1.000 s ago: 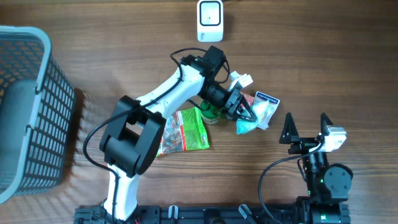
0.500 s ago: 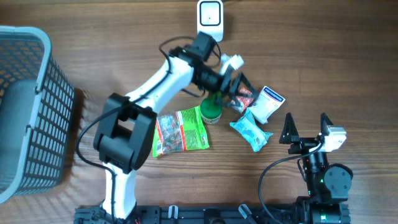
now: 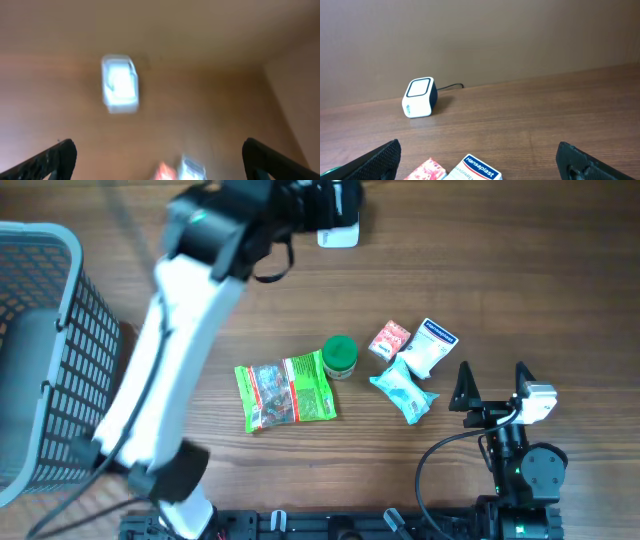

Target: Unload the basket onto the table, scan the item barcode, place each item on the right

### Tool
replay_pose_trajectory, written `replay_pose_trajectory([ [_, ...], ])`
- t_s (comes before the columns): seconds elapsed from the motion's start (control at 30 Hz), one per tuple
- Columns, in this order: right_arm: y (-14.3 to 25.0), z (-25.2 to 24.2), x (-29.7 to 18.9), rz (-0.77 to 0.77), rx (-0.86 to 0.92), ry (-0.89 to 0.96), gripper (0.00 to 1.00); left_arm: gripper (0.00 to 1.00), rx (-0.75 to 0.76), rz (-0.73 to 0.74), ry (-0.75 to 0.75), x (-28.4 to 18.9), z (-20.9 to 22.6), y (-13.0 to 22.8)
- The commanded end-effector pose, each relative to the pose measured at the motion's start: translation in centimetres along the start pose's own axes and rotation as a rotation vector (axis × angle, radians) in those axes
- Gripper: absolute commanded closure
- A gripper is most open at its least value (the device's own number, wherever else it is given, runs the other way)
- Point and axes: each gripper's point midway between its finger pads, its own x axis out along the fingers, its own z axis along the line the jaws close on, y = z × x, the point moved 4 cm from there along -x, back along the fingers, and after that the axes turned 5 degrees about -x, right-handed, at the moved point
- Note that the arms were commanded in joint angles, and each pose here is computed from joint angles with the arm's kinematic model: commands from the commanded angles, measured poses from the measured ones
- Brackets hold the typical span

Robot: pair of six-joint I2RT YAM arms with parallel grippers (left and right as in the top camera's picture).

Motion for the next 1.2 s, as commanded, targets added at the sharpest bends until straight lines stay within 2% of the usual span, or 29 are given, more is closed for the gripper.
replay_pose_trajectory([
  [0.0, -0.1, 0.0, 0.0, -0.007, 0.009, 0.006, 0.0, 0.0, -0.101, -0.505, -0.244, -11.4, 2.9, -7.5],
  [0.07, -0.1, 0.0, 0.0, -0.007, 0.008, 0.006, 0.0, 0.0, -0.114, -0.672, -0.282, -16.1, 3.4, -9.5],
  [0.13, -0.1, 0.0, 0.0, -0.007, 0.008, 0.006, 0.0, 0.0, -0.047, -0.832, -0.359, -21.7, 4.0, -11.3],
  [0.27, -0.1, 0.0, 0.0, -0.007, 0.009, 0.005, 0.0, 0.0, 0.004, -0.91, -0.524, -26.4, 5.8, -11.4],
  [0.4, 0.0, 0.4, 0.0, 0.0, 0.042, -0.029, 0.0, 0.0, 0.021, -0.902, -0.576, -27.4, 6.9, -10.7],
  [0.57, 1.6, 0.3, 0.5, 0.087, 0.331, -0.011, 0.0, 0.0, 0.006, -0.919, -0.672, -26.3, 10.5, -9.9],
  [0.67, 4.0, 1.0, 0.9, 0.227, 0.522, -0.032, 0.0, 0.0, 0.021, -0.91, -0.718, -24.1, 14.6, -7.7],
  [0.73, 5.3, 2.2, 0.8, 0.324, 0.567, -0.1, 0.0, 0.0, 0.063, -0.862, -0.653, -22.7, 15.8, -5.7],
  [0.83, 7.7, 4.5, 0.2, 0.514, 0.632, -0.242, 0.0, 0.0, 0.02, -0.86, -0.456, -22.7, 16.4, -2.1],
  [1.0, 11.6, 5.6, -1.1, 0.801, 0.941, -0.178, 0.0, 0.0, 0.102, -0.96, -0.154, -28.5, 12.8, 1.4],
  [1.03, 11.8, 5.9, -1.2, 0.83, 0.962, -0.2, 0.0, 0.0, 0.126, -0.976, -0.112, -29.6, 12.0, 2.0],
  [1.1, 10.2, 7.8, -1.1, 0.807, 0.861, -0.44, 0.0, 0.0, 0.178, -1.038, -0.024, -33.0, 10.1, 3.9],
  [1.17, 9.4, 8.0, -0.6, 0.829, 0.855, -0.463, 0.0, 0.0, 0.205, -1.104, 0.017, -35.9, 9.1, 5.7],
])
